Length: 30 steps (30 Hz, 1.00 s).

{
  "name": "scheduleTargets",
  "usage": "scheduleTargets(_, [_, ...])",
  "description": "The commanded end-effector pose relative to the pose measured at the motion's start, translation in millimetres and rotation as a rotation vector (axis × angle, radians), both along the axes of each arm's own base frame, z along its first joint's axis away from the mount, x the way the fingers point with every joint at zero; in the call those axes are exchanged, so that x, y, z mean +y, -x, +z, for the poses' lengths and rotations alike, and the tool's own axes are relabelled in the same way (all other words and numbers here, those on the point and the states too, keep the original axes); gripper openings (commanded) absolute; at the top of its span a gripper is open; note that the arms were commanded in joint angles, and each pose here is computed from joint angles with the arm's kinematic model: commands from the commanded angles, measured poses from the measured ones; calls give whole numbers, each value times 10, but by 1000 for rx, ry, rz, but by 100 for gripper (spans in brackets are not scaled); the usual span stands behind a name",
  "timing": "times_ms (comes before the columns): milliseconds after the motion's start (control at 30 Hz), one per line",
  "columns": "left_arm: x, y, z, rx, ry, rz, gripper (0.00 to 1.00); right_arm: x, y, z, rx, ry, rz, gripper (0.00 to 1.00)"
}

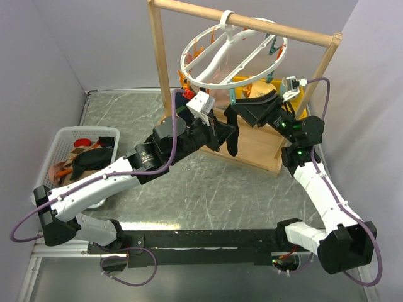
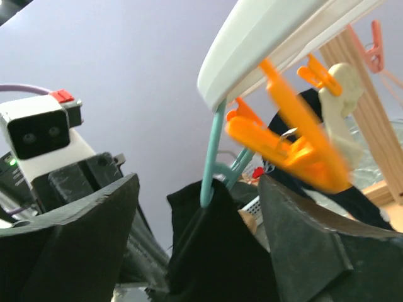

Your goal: Remove the socks clipped to the hanger

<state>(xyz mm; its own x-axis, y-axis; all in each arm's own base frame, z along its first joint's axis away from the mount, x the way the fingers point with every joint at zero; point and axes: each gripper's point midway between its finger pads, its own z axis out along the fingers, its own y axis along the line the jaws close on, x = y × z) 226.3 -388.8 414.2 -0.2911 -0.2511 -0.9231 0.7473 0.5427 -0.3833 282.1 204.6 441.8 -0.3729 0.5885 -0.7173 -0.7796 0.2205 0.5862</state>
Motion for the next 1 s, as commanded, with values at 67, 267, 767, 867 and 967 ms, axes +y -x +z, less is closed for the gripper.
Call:
scheduleTargets(67, [28,86,217,-13,48,-31,1,10,-122,246,-57,-13,-40,79])
scheduleTargets(267, [34,102,187,-6,49,-35,1,37,-171,366,-77,-18,-42,75])
scheduleTargets(767, [58,128,-21,31,34,-38,1,33,-205,404,-63,-3,-80,40])
scheduleTargets(867, [76,162,-85,51,23,-47,1,33,-200,388,-61,-3,-82,38])
scheduleTargets(967, [162,214,-179,80,-2,-43,1,29,-198,363,-58,7,-85,39])
